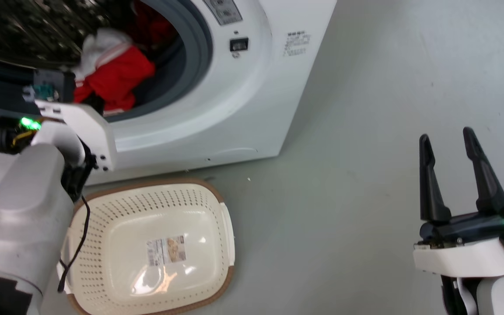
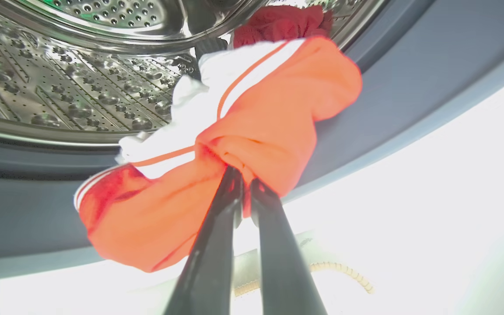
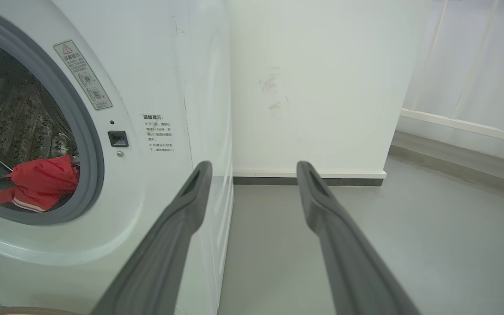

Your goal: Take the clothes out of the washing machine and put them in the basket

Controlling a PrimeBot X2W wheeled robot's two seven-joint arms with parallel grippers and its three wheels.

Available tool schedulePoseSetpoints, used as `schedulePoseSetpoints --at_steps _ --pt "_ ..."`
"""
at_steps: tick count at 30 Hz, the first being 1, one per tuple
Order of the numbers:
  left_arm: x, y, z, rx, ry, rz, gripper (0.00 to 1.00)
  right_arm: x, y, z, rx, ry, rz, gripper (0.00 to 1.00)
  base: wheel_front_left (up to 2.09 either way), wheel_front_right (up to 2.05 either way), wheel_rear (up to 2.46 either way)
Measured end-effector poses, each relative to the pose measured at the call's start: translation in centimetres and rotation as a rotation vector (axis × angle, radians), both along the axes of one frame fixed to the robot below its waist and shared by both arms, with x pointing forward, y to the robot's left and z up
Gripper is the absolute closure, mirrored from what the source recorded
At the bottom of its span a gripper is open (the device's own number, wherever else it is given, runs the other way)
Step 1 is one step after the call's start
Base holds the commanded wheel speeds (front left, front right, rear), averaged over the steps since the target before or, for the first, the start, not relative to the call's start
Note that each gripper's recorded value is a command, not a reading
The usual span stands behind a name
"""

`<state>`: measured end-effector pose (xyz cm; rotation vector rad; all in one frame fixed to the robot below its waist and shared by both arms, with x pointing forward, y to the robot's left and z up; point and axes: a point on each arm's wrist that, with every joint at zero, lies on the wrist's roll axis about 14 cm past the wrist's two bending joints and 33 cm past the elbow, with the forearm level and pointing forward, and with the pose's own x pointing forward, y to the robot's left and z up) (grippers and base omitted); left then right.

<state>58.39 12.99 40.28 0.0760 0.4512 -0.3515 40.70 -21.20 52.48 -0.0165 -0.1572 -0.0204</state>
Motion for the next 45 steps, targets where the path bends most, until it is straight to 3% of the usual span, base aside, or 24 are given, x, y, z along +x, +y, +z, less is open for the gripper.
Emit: schedulePoseSetpoints --at_steps 21,32,45 --pt "-14.4 1.7 4.5 -0.075 -0.128 -0.004 1.00 -5.9 3.3 3.7 0.026 -0.097 0.093 0.00 0.00 0.00 0.00" --pt "-19.3 -0.6 -2.2 -0.082 0.072 -0.040 1.00 -6.3 2.9 3.8 0.025 -0.099 0.078 0.00 0.00 0.00 0.00" --pt "-20.2 -1.6 -10.1 -0.066 0.308 -0.028 1.00 -3.2 1.6 3.1 0.009 -0.079 0.041 0.00 0.00 0.00 0.00"
